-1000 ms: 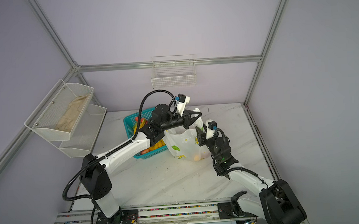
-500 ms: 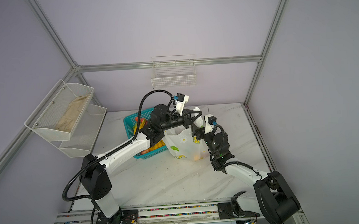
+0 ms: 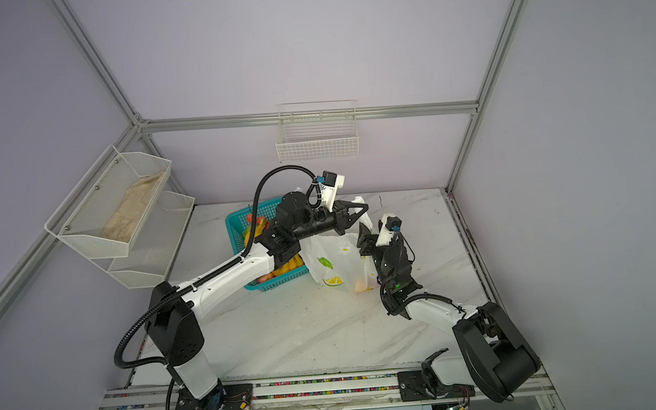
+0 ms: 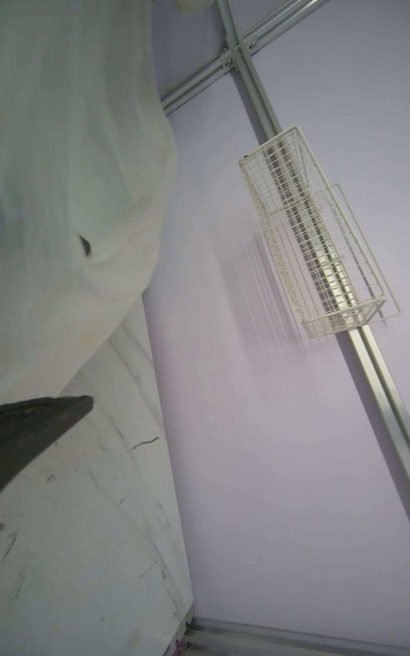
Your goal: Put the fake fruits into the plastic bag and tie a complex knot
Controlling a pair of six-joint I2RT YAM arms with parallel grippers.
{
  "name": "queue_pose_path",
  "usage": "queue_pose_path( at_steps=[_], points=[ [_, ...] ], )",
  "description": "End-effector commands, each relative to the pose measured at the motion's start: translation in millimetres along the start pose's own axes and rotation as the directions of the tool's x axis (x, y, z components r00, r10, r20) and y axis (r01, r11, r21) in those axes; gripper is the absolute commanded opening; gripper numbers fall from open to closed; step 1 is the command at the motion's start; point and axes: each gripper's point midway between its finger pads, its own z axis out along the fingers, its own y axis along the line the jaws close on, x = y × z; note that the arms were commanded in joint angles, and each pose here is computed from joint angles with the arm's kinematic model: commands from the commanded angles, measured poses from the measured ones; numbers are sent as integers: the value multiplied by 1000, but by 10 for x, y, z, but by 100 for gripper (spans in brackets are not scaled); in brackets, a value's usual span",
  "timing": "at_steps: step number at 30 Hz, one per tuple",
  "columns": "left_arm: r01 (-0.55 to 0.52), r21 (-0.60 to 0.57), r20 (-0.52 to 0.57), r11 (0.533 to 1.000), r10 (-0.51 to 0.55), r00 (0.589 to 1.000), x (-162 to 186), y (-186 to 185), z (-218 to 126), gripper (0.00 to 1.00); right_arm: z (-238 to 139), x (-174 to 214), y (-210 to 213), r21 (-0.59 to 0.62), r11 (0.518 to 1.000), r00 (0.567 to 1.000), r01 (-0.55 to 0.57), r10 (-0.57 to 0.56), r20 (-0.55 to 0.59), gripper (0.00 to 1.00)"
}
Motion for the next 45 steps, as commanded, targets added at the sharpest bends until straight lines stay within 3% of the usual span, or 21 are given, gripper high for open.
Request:
queue_pose_path(
  at_steps=[1,3,10,16,24,28,34,40,45],
  points=[
    [-59,1,64,998,59,996,-216,-60,-143,0,-96,206,-54,-10,998,995,68,-69,-76,63],
    [-74,-4,58,997,74,996,-226,-41,-146,0,-124,194,70,-87,991,991,106,-113,-79,65],
    [-98,-15,60,995,98,993,-325,13,-213,0,-280,-62,420,-299,934,974,198,-222,-49,88],
    [-110,10,54,994,110,993,-388,-10,-264,0,-444,-373,529,-449,867,973,214,-232,16,93],
    [-117,34,54,993,115,992,-439,-39,-308,0,-273,-391,624,-720,677,969,149,-244,-29,90],
    [-112,44,50,993,109,993,-438,-40,-294,0,-225,-346,717,-821,562,965,104,-255,-52,80],
    [-108,43,44,993,106,993,-432,-27,-287,0,-142,-322,811,-883,468,978,17,-193,-83,54],
    [-101,38,40,994,100,994,-431,4,-266,0,-121,-351,874,-898,440,982,5,-171,-78,37],
    [-99,35,39,995,97,994,-434,8,-259,0,-102,-317,875,-890,455,983,-17,-156,-99,5]
  ],
)
